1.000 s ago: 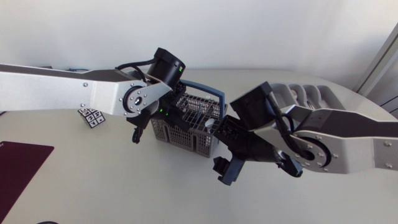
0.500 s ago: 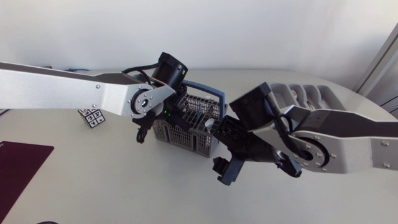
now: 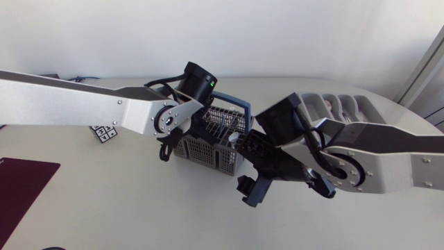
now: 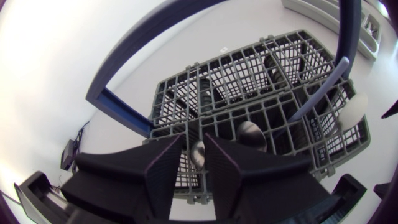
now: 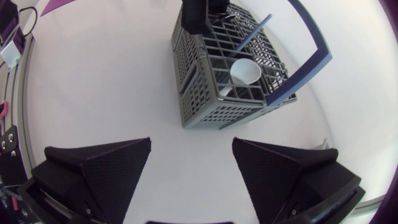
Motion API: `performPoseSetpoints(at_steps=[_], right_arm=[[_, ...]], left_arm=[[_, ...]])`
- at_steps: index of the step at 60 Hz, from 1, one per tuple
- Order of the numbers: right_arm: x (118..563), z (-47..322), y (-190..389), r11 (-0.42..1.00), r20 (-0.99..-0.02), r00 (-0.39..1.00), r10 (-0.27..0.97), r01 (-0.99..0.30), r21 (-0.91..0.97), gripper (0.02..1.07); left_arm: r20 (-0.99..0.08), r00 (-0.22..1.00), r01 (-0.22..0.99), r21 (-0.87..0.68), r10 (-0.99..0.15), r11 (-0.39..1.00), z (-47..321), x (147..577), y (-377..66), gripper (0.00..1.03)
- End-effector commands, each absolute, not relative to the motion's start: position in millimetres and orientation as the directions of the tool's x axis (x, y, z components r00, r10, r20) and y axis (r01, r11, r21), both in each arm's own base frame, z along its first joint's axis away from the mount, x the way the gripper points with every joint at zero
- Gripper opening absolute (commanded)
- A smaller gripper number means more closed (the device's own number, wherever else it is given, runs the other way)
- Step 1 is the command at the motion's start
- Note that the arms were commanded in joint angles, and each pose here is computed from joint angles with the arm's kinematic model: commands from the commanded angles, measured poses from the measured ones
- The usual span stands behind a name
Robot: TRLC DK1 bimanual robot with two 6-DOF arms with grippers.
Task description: Transfer all utensils from the basket to the drawer tray.
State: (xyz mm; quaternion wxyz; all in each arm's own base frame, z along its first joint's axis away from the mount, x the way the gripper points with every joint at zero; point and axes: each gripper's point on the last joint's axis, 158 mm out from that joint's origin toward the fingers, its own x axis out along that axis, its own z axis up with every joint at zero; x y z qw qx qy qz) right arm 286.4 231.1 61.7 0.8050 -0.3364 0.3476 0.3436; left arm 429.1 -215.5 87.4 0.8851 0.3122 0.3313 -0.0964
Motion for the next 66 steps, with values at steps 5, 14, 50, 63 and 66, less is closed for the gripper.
performPoseSetpoints(at_steps=[5,14,50,63,66], right_arm=[[282.5,50.5,228.6,0.543,-0.804,0.512,0.303,-0.786,-0.296,0.97],[282.8,50.6,228.9,0.544,-0.802,0.513,0.304,-0.785,-0.296,0.97],[281.8,48.2,227.9,0.541,-0.805,0.511,0.302,-0.787,-0.296,0.97],[281.5,47.7,227.6,0.541,-0.806,0.51,0.301,-0.787,-0.296,0.97],[281.4,47.1,227.6,0.541,-0.807,0.509,0.3,-0.788,-0.295,0.97]], left_arm=[[-0.652,0.755,0.38,0.523,0.071,0.763,73.9,424.1,-211.2,0.23],[-0.65,0.755,0.371,0.538,0.092,0.757,71.5,422.4,-206.6,0.23],[-0.642,0.753,0.343,0.574,0.148,0.743,64.7,420.2,-194.3,0.09],[-0.648,0.744,0.345,0.582,0.164,0.736,56.7,418.6,-191.6,0.04],[-0.65,0.742,0.345,0.582,0.166,0.737,55.6,418.2,-190.4,0.04]])
